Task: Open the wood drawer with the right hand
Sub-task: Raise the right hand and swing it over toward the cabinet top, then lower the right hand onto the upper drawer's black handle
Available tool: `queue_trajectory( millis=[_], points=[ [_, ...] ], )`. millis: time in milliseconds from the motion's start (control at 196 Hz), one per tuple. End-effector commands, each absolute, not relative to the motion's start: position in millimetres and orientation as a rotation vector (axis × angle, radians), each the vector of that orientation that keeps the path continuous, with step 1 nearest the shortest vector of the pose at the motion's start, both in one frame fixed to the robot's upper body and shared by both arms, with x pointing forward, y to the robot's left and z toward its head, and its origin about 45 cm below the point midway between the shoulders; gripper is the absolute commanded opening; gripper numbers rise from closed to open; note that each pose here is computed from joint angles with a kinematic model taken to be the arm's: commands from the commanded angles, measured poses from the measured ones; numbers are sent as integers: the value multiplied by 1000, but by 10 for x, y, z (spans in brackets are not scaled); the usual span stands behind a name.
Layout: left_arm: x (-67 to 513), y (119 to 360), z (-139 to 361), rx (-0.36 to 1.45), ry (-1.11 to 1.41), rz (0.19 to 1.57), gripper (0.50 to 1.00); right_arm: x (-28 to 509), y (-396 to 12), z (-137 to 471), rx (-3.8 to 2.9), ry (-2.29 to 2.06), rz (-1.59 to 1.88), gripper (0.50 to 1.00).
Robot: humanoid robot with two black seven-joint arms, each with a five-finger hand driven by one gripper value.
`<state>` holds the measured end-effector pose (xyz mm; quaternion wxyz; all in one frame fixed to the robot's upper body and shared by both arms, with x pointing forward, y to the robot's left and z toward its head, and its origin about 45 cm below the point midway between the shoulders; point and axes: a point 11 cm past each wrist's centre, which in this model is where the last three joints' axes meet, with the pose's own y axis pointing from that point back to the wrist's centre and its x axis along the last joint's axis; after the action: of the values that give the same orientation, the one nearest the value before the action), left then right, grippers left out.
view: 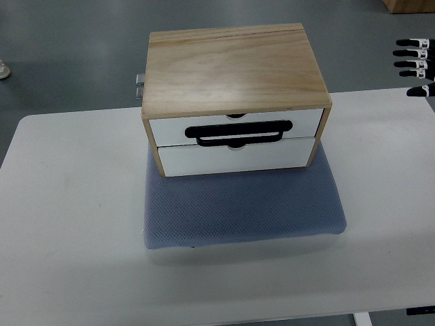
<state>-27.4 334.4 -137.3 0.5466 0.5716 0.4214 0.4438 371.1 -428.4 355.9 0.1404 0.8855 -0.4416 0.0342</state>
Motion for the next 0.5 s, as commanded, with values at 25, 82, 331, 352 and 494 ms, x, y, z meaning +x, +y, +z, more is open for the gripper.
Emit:
queue_trajectory(
  millis=[25,82,331,352,494],
  points=[
    [-275,3344,-1373,1355,998,1051,1000,3667,-4036,3747,2621,-1163,167,952],
    [-275,3344,-1373,1355,998,1051,1000,3672,-3896,3780,2648,-1110,188,952],
    [-274,3344,-1373,1354,999,1053,1000,3650,-2872,3858,2817,-727,259,952],
    [-275,3344,-1373,1355,998,1051,1000,3653,-2807,3855,2824,-704,259,952],
    [-274,3344,-1373,1354,999,1053,1000,3683,-2396,3818,2859,-566,258,952]
  ],
)
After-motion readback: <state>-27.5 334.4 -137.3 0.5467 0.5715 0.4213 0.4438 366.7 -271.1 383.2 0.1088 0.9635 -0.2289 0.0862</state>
